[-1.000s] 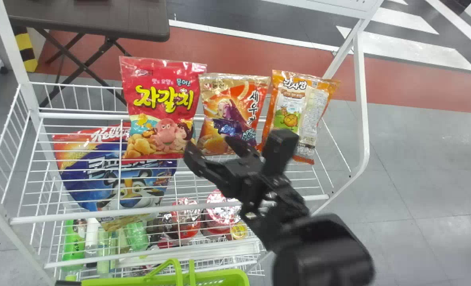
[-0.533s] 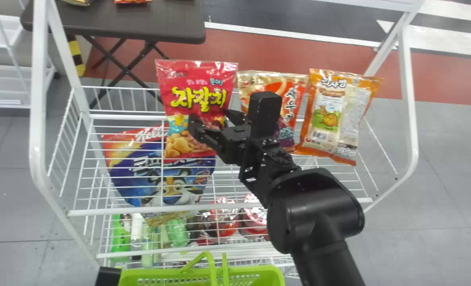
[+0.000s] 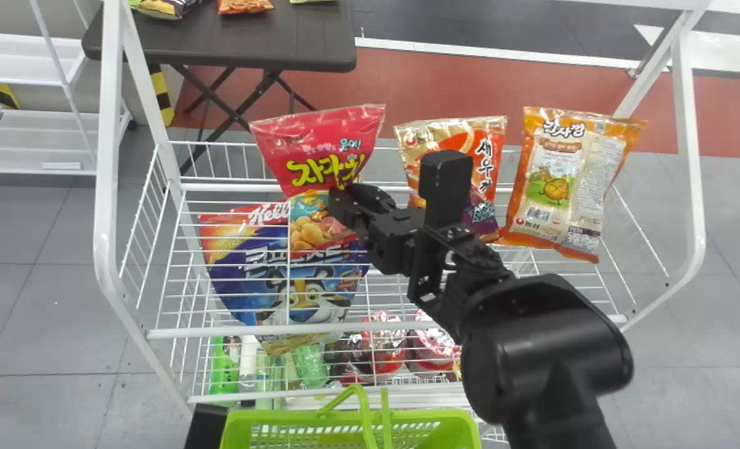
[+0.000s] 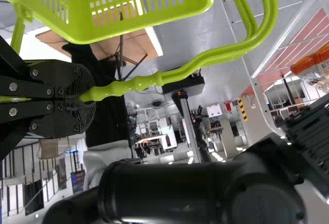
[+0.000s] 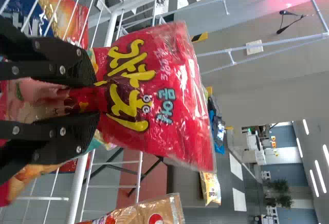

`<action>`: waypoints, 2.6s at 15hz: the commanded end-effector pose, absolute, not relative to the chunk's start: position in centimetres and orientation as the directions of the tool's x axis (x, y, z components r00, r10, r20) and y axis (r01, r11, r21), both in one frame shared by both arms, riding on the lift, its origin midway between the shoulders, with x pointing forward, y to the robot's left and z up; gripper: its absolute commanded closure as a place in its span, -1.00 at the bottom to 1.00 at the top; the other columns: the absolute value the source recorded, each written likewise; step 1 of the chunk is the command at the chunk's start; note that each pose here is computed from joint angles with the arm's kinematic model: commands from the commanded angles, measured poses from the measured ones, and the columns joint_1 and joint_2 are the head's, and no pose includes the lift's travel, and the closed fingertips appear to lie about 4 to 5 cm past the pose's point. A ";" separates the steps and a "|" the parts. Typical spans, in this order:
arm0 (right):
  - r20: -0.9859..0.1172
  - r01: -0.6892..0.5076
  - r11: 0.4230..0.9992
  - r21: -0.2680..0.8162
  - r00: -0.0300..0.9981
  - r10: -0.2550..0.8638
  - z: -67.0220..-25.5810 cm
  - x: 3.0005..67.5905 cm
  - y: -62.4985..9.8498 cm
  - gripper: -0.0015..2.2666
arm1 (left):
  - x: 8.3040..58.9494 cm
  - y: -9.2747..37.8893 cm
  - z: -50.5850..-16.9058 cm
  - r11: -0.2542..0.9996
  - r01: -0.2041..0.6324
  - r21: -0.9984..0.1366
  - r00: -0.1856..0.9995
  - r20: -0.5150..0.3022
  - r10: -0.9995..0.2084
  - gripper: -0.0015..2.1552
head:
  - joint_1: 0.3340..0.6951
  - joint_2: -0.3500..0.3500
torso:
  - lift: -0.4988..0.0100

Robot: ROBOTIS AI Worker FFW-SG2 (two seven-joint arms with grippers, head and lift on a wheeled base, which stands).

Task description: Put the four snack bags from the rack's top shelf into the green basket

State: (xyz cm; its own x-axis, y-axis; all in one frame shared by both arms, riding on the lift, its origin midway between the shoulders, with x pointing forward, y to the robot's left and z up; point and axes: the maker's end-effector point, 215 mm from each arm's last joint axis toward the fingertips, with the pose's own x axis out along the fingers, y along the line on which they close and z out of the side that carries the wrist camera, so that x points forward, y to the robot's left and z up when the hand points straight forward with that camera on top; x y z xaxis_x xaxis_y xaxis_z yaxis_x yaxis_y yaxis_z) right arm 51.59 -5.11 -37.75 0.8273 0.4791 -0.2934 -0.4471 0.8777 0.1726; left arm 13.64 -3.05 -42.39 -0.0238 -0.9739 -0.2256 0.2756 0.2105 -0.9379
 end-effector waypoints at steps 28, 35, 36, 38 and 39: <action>-0.665 -0.153 0.690 0.707 0.186 0.723 -52.2 16.9 -4.5 0.56 | 13.2 -3.7 -41.8 0.208 0.286 -0.936 -0.012 -0.220 -0.975 0.96 | 1.00 -1.00 | 0.96; -0.713 -0.124 0.764 0.633 0.293 0.638 -51.6 18.7 -10.8 -0.95 | 13.3 -3.8 -41.8 0.204 0.293 -0.934 -0.008 -0.215 -0.977 0.96 | 1.00 -1.00 | 0.96; -0.727 -0.119 0.783 0.610 0.309 0.614 -51.5 19.1 -12.2 -0.95 | 13.3 -3.8 -41.8 0.204 0.293 -0.934 -0.006 -0.216 -0.976 0.96 | 1.00 -1.00 | 0.96; -0.765 -0.108 0.831 0.546 0.341 0.547 -51.0 20.0 -15.4 -0.95 | 13.2 -3.8 -41.8 0.205 0.292 -0.934 -0.007 -0.216 -0.976 0.96 | 1.00 -1.00 | 0.96; -0.781 -0.106 0.855 0.508 0.362 0.509 -50.6 20.5 -17.0 -0.95 | 13.2 -3.9 -41.8 0.203 0.294 -0.934 -0.007 -0.215 -0.977 0.96 | 1.00 -1.00 | 0.96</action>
State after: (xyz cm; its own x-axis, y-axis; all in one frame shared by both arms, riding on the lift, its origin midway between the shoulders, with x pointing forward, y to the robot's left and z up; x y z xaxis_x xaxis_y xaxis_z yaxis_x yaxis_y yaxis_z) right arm 19.87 -14.92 -51.06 0.3373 0.5553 -0.7602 -0.1112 0.8254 0.5536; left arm 13.26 -3.83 -41.82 -0.0065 -0.9763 -0.2164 0.2937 0.2050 -0.9337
